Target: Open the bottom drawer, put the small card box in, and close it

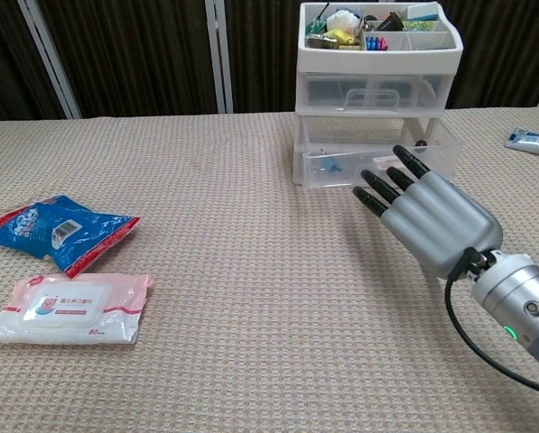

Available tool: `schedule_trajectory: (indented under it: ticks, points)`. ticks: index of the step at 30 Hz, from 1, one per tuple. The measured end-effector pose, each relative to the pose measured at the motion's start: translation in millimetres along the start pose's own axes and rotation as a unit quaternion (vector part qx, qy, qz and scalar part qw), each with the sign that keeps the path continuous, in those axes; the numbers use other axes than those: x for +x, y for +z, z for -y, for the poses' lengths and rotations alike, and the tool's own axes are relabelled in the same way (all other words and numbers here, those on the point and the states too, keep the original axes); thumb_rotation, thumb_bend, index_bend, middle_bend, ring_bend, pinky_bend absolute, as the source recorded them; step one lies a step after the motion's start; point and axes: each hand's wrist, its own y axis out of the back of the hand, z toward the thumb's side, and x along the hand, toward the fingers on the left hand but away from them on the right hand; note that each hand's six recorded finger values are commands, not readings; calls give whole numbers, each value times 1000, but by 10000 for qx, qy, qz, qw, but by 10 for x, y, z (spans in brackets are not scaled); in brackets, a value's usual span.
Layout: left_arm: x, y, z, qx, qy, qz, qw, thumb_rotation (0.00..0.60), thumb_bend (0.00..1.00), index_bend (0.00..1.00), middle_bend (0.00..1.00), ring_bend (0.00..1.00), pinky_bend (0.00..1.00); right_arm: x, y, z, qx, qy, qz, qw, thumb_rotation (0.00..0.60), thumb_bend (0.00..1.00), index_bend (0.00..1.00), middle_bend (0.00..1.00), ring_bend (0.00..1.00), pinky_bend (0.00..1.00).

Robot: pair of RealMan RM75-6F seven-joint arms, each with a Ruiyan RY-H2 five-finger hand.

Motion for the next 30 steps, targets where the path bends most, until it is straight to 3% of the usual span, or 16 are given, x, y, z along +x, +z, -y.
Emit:
schedule_trajectory:
  ticks: [16,30]
  points:
    - [-15,13,-9,-26,12,17,10000,600,101,73,0,0,0,182,134,-76,-56,-122,-97,9999,600,149,50,0,0,0]
    - [-1,1,-4,-63,-6,-26,10000,600,102,73,0,0,0,41,242,-150,-39,-155,-156,9998,600,149,50,0,0,0]
